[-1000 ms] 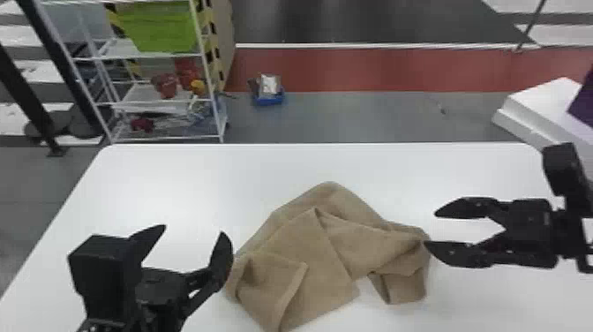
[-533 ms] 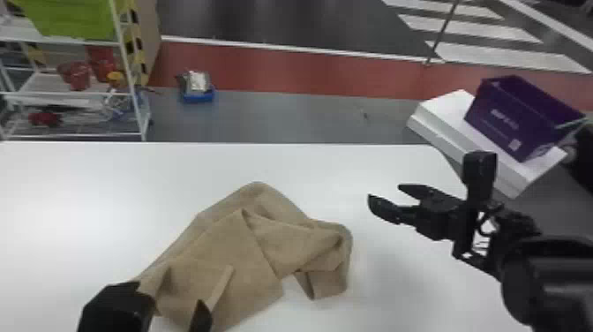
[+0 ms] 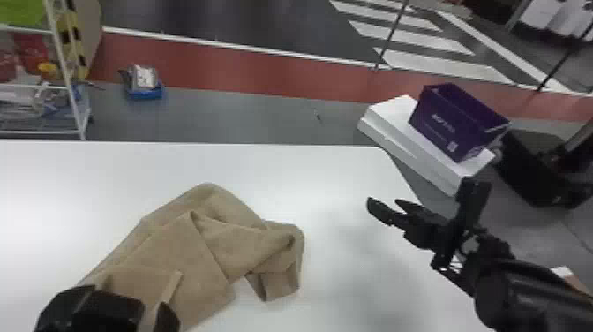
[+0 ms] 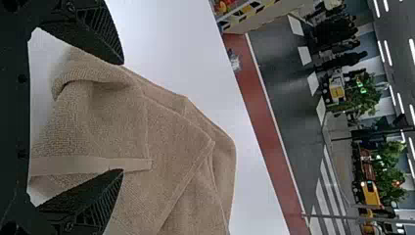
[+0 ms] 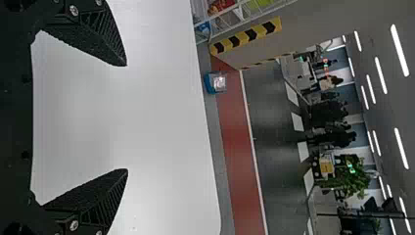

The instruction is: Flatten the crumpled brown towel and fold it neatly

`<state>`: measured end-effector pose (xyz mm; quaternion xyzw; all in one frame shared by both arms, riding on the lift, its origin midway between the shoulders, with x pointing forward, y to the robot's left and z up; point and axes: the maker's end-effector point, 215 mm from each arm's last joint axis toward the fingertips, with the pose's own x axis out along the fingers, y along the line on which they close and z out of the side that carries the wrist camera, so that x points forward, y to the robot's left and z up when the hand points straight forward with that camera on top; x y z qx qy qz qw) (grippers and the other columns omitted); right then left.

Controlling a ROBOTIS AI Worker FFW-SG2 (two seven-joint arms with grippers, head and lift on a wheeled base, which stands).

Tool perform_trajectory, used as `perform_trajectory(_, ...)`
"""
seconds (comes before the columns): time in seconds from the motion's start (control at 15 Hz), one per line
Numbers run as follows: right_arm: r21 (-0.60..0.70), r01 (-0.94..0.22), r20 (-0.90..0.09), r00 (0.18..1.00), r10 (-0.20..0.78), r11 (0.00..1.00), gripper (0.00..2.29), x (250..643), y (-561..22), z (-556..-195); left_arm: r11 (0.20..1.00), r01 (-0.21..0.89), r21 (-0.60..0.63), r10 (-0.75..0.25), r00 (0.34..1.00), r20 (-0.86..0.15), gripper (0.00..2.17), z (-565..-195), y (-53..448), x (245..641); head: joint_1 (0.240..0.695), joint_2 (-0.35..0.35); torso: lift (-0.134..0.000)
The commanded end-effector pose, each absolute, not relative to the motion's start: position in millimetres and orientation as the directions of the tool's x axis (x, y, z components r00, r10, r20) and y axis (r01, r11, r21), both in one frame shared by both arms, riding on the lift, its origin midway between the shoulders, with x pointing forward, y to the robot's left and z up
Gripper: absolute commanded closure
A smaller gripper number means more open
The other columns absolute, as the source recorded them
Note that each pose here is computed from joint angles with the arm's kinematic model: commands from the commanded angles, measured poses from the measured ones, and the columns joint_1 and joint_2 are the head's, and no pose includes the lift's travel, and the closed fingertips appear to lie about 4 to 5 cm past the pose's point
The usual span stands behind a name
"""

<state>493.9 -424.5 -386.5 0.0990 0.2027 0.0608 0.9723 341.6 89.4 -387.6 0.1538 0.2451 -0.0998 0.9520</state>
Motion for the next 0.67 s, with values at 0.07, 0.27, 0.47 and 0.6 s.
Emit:
perform_trajectory(0.07,0.249,-0.029,-0.380,0.917,0.125,0.968,0.12,486,-448,-381,0.920,0.301,0.250,-0.110,0.811,-0.575,0.10,-408,81,328,0.695,-0.350,-0.124)
perform_trajectory(0.27,0.294,-0.012,-0.366,0.922,0.124,0.956,0.13,481,-457,-374,0.901,0.350,0.257,-0.099,0.743,-0.662,0.21,-431,78,310,0.695,-0.350,-0.124)
perform_trajectory(0.47,0.301,-0.010,-0.371,0.920,0.127,0.954,0.13,481,-456,-374,0.897,0.360,0.257,-0.113,0.749,-0.653,0.21,-427,69,313,0.695,-0.350,-0.124)
perform_trajectory(0.6,0.302,-0.012,-0.369,0.921,0.128,0.953,0.13,481,-456,-373,0.892,0.368,0.263,-0.116,0.749,-0.653,0.26,-428,64,319,0.695,-0.350,-0.124)
